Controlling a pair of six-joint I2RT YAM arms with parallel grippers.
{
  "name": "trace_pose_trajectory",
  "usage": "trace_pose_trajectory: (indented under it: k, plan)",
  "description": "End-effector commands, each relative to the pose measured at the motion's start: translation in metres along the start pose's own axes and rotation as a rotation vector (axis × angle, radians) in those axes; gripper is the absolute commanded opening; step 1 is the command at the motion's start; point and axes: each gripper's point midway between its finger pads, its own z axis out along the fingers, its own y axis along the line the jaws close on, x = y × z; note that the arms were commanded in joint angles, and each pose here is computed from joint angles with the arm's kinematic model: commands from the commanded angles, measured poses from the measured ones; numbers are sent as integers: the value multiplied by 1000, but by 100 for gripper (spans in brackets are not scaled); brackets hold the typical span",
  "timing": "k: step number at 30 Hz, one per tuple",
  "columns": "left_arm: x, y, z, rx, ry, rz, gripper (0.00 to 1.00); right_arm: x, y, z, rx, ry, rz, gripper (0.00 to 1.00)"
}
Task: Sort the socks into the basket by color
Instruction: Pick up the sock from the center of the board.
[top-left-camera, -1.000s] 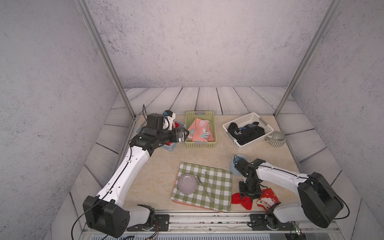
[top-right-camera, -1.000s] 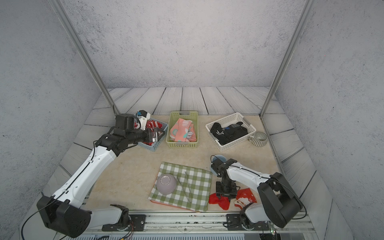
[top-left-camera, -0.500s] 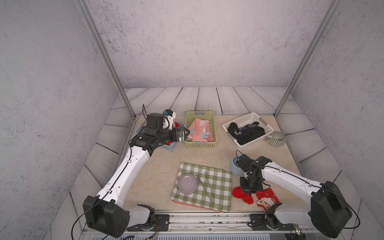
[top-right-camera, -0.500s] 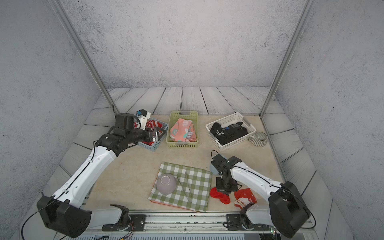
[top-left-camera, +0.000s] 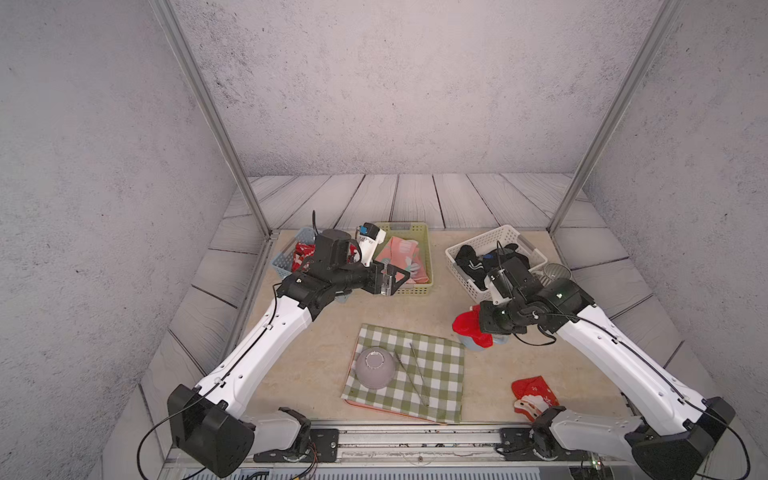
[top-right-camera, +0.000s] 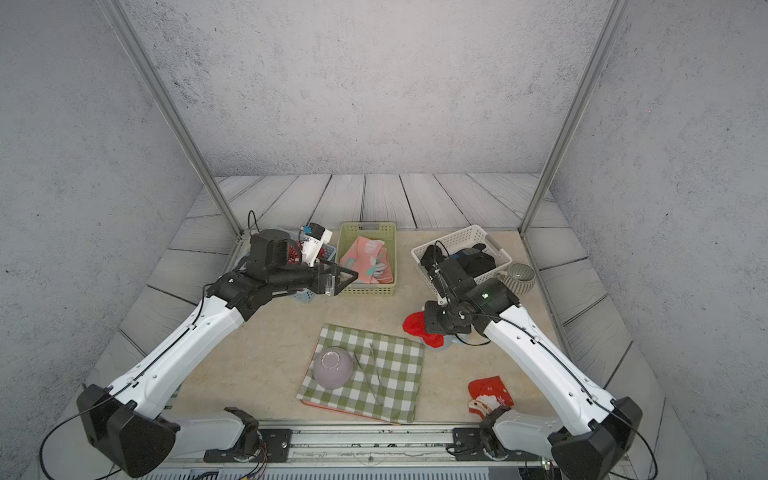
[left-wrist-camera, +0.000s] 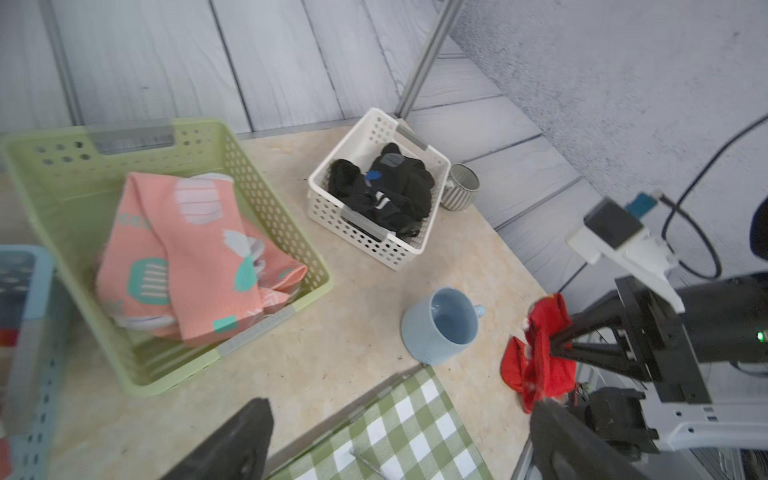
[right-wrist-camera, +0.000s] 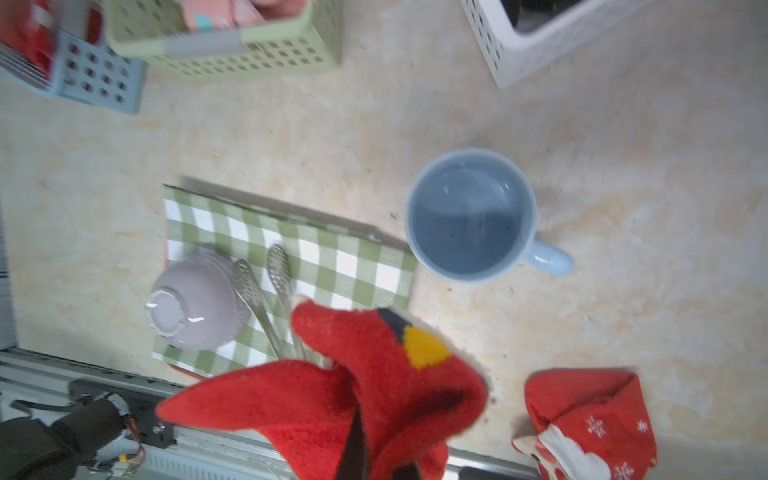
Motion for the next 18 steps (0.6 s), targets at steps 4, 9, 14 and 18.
trace_pose_trajectory:
  k: [4,9,14,18]
  plan:
    - [0,-49,12,223,-41,60,100,-60,46,-13,-153,-129,-92,0]
    - [0,-71,22,313,-55,59,100,-88,80,-22,-271,-171,-120,0]
    - [-4,-84,35,375,-50,55,100,-98,107,-31,-389,-176,-150,0]
    - [-6,-84,47,394,-29,44,94,-100,117,-39,-448,-188,-166,0]
